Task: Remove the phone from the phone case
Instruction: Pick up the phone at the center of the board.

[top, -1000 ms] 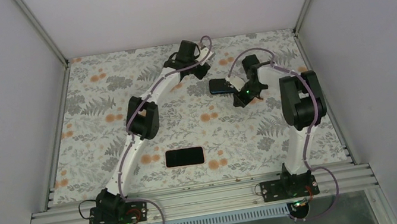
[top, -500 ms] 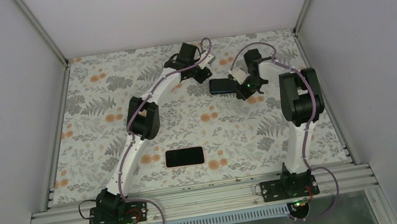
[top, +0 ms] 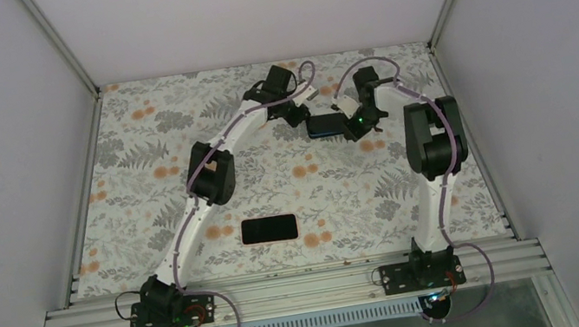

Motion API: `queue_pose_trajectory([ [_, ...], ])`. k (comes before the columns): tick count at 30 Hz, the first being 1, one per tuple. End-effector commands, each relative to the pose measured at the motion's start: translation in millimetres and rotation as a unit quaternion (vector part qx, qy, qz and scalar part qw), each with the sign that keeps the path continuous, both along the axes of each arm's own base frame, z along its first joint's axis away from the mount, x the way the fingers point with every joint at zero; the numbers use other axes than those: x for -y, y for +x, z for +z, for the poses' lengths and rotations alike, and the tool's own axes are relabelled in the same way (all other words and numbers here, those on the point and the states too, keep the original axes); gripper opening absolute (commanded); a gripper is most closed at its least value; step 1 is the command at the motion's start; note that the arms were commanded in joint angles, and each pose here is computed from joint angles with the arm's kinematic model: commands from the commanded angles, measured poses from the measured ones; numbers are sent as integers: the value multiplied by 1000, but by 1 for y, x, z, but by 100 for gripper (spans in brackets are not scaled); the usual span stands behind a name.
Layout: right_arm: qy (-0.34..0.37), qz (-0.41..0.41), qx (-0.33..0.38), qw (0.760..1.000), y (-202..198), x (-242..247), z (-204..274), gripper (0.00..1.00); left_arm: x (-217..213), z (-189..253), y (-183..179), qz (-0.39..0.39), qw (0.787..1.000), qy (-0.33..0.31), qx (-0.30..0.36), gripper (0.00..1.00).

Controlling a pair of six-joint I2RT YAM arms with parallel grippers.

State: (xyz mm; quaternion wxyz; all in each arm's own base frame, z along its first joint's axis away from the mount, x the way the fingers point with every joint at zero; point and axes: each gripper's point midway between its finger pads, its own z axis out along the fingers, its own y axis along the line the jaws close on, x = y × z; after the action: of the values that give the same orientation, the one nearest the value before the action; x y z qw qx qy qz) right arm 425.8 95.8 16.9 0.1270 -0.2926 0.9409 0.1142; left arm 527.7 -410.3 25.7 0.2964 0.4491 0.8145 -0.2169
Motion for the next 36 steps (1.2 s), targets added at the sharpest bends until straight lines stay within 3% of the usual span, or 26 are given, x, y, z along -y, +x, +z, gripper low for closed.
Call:
queue_pose_trajectory([
  [1, -32, -21, 25, 999, 24, 18, -6, 4, 19, -36, -72, -86, 992, 49, -73, 19],
  [11, -60, -25, 44, 997, 61, 42, 0, 4, 35, -36, -132, -154, 976, 33, -149, 15],
  [16, -59, -4, 44, 997, 75, 43, -3, 4, 48, -38, -147, -157, 976, 26, -152, 14],
  [26, 4, 49, 54, 997, 86, 19, 12, 4, 91, -33, -158, -167, 979, -7, -120, 14],
  [36, 70, 123, 4, 990, 70, -29, -1, 4, 89, -26, -175, -192, 973, -4, -130, 10],
])
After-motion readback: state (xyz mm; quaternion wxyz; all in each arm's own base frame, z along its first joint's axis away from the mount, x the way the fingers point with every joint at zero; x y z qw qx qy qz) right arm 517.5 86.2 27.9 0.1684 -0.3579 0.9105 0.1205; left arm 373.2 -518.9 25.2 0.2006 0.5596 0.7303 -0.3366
